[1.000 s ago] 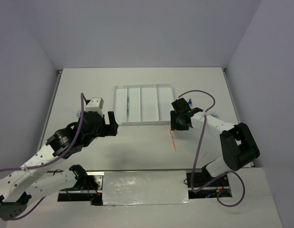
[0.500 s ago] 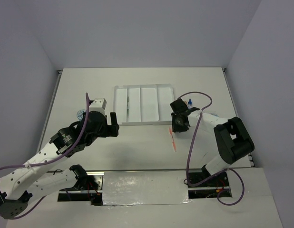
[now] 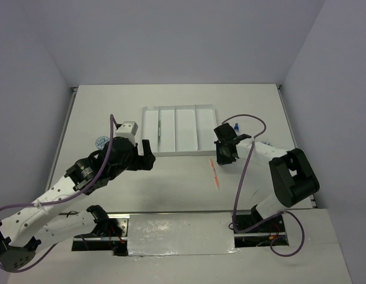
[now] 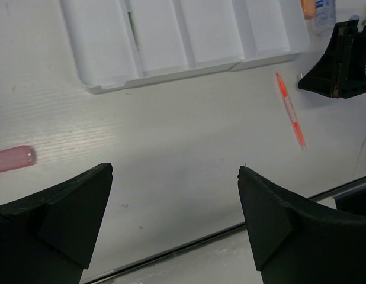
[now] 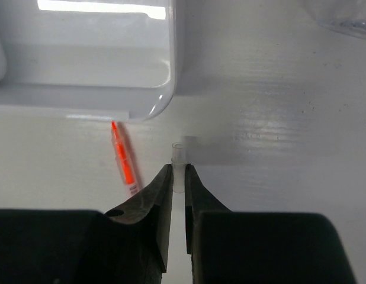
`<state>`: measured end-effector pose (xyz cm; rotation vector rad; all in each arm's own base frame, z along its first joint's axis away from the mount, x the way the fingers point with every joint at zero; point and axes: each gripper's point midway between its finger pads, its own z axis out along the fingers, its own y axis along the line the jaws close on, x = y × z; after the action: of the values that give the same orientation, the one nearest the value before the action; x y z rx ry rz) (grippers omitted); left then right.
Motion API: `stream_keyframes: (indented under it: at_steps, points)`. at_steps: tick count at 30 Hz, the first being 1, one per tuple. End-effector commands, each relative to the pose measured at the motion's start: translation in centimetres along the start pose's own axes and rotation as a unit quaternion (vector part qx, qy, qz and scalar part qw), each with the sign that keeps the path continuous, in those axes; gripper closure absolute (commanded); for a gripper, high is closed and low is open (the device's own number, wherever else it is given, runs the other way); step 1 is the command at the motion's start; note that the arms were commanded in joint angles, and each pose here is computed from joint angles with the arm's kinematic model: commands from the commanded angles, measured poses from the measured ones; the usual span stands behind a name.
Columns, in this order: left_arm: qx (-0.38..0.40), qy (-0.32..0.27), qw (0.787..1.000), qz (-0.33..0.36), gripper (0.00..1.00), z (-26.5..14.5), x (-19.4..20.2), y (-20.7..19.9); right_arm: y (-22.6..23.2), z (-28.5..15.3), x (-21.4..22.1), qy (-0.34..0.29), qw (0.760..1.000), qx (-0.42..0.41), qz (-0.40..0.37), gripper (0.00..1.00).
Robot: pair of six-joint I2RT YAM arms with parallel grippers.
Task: Sort the stationery into containers
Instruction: Pick up the pen cap from the center of the board, then pick up the pen from the center of the board.
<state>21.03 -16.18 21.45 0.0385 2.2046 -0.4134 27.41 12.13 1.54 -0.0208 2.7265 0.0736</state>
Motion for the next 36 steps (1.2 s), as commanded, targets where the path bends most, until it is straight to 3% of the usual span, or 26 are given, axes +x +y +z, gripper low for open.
stream_keyframes:
  at_steps: [1,6,16,21,25,36]
  points:
    - [0.071,0.006,0.997,-0.028,0.01,1.5,-0.2,-3.8,0.7,-3.1,-2.2,-0.063,0.998,-0.030,0.011,0.97]
    - [0.089,0.063,0.993,-0.053,0.02,4.9,2.6,-8.9,-0.8,-8.0,-4.0,-0.133,0.990,-0.013,0.032,0.97]
    - [-0.003,0.108,0.987,-0.115,0.01,11.8,7.4,-15.5,-3.9,-17.9,-6.5,-0.281,0.957,-0.009,0.072,0.99]
    - [-0.048,0.095,0.991,-0.077,0.01,14.3,8.4,-19.4,-4.7,-19.7,-6.5,-0.302,0.950,-0.003,0.075,1.00]
    - [-0.108,0.108,0.987,-0.054,0.07,17.1,10.6,-19.1,-4.6,-20.8,-6.5,-0.326,0.942,-0.020,0.081,1.00]
    - [-0.133,0.115,0.984,-0.008,0.14,20.3,12.6,-20.3,-3.7,-22.1,-6.6,-0.354,0.931,-0.059,0.073,1.00]
